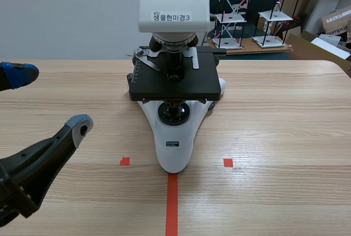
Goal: Point at the eyepiece
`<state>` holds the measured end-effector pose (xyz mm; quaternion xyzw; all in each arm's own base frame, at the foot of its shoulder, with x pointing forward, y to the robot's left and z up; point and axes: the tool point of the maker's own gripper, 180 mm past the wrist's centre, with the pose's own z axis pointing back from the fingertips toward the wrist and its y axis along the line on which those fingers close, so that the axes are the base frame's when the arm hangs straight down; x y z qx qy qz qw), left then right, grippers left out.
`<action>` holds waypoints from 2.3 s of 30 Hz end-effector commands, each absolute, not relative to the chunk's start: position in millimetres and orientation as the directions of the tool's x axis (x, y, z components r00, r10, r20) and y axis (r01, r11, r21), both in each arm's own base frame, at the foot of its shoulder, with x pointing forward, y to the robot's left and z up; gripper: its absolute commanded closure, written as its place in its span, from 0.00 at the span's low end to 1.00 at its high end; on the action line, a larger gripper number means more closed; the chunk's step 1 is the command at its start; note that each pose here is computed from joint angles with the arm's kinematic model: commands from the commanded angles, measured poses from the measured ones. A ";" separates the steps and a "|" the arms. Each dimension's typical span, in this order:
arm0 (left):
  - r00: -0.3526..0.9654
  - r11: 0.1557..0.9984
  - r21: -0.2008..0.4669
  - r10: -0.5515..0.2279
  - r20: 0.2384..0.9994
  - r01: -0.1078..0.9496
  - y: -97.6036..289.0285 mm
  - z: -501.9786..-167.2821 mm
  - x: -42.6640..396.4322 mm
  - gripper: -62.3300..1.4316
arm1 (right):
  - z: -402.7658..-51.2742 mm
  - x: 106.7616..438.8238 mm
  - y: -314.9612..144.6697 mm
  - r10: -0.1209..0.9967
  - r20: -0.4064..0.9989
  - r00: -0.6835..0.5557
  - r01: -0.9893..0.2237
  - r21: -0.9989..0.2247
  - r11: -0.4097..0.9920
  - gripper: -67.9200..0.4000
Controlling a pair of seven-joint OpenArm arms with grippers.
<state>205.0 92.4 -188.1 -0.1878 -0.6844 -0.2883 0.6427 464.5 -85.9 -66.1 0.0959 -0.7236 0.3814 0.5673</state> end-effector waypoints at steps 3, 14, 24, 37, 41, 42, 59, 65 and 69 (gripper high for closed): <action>-0.116 0.770 0.144 -0.092 0.989 0.622 91.1 -182.5 204.9 0.01 | -52.7 461.1 -77.8 0.278 0.884 -0.376 -0.581 -0.459 0.672 0.99; -0.116 0.770 0.144 -0.092 0.989 0.622 91.1 -182.5 204.9 0.01 | -54.7 462.2 -77.3 0.273 0.888 -0.370 -0.584 -0.451 0.675 0.99; -0.116 0.770 0.144 -0.092 0.989 0.622 91.1 -182.5 204.9 0.01 | -54.0 462.0 -77.1 0.271 0.887 -0.373 -0.584 -0.451 0.675 0.99; -0.116 0.770 0.144 -0.092 0.989 0.622 91.1 -182.5 204.9 0.01 | -53.6 461.8 -77.0 0.268 0.887 -0.375 -0.584 -0.451 0.675 0.99; -0.116 0.770 0.144 -0.092 0.989 0.622 91.1 -182.5 204.9 0.01 | -52.8 461.5 -76.8 0.265 0.887 -0.378 -0.584 -0.451 0.675 0.99; -0.116 0.770 0.144 -0.092 0.989 0.622 91.1 -182.5 204.9 0.01 | -52.8 461.5 -76.8 0.265 0.887 -0.378 -0.584 -0.451 0.675 0.99; -0.116 0.770 0.144 -0.091 0.989 0.622 91.1 -182.4 204.9 0.01 | -52.5 461.3 -77.5 0.265 0.886 -0.380 -0.583 -0.452 0.675 0.99; -0.116 0.770 0.144 -0.091 0.989 0.622 91.1 -182.4 204.9 0.01 | -52.5 461.3 -77.5 0.265 0.886 -0.380 -0.583 -0.452 0.675 0.99; -0.116 0.770 0.144 -0.091 0.989 0.622 91.1 -182.4 204.9 0.01 | -52.6 461.3 -77.5 0.265 0.886 -0.380 -0.583 -0.452 0.675 0.99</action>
